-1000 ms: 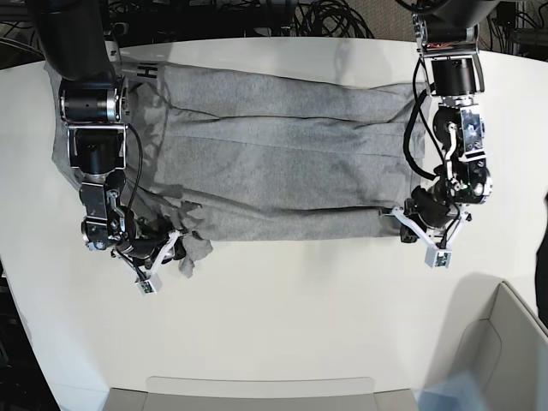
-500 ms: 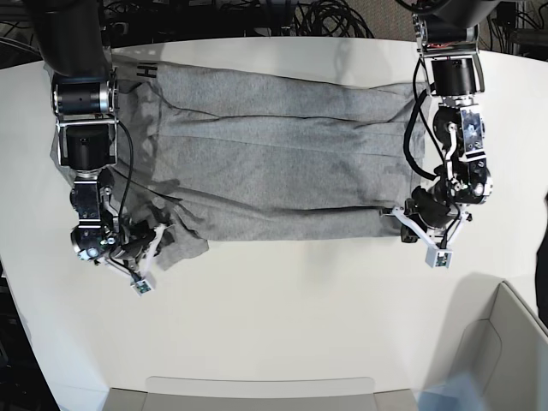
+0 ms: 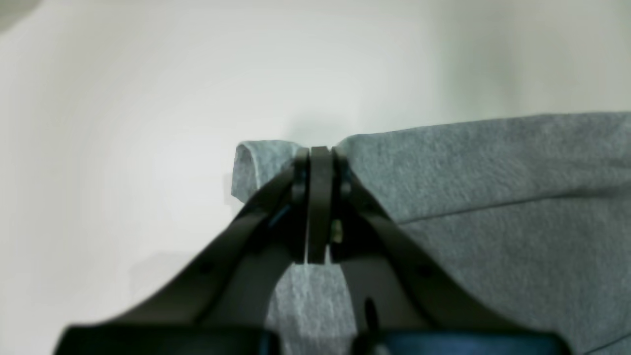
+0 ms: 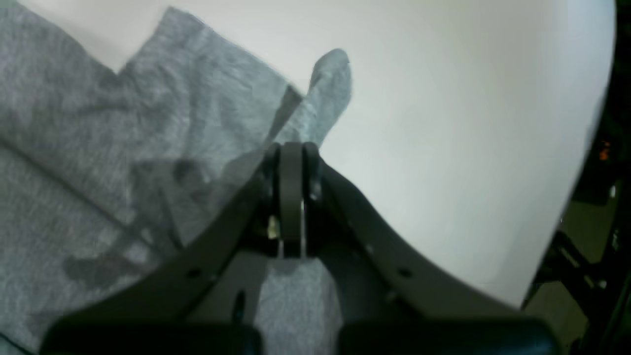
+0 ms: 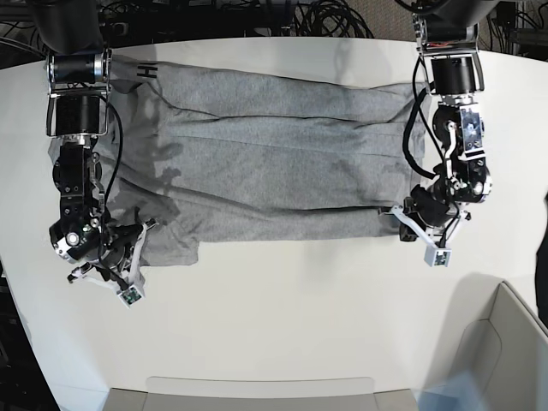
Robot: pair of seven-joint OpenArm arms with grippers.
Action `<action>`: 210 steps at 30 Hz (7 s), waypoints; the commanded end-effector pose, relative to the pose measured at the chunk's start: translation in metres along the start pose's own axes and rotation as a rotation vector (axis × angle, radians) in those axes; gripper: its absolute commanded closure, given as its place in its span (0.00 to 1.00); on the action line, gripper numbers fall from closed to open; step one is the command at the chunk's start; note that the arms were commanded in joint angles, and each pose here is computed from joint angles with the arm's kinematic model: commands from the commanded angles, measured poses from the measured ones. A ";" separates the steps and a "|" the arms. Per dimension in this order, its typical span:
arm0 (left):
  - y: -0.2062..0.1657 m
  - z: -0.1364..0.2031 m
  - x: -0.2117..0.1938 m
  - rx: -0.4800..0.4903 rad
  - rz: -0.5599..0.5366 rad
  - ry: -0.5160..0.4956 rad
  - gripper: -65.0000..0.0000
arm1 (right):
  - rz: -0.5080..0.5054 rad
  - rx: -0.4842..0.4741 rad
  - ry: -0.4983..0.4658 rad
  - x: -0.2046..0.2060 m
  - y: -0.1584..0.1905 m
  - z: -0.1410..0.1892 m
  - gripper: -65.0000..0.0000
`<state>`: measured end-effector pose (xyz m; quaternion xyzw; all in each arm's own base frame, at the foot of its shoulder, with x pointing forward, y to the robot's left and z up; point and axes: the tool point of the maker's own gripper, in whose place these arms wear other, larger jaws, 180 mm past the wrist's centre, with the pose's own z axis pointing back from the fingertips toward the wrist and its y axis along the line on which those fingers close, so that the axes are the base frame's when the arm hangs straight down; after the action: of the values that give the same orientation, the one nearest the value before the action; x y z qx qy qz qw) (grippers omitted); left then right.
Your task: Fold the T-shirt properly
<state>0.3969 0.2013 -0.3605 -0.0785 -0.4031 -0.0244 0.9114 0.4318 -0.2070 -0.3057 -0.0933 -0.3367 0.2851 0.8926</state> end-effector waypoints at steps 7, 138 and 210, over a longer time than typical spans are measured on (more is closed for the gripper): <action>0.003 0.005 0.015 0.006 -0.009 -0.046 1.00 | -0.070 -0.025 -0.066 -0.011 -0.016 0.032 1.00; -0.002 0.091 -0.027 0.078 -0.105 -0.053 1.00 | -0.136 0.252 0.144 -0.141 0.092 0.021 0.90; -0.004 0.130 -0.074 -0.059 0.134 0.043 0.67 | -0.066 0.141 0.225 -0.210 0.080 0.146 0.65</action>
<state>0.2480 0.2158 -0.3376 -0.1309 -0.3602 0.0292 0.9232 0.1674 -0.2643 -0.3452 -0.0454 -0.2057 0.2538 0.9440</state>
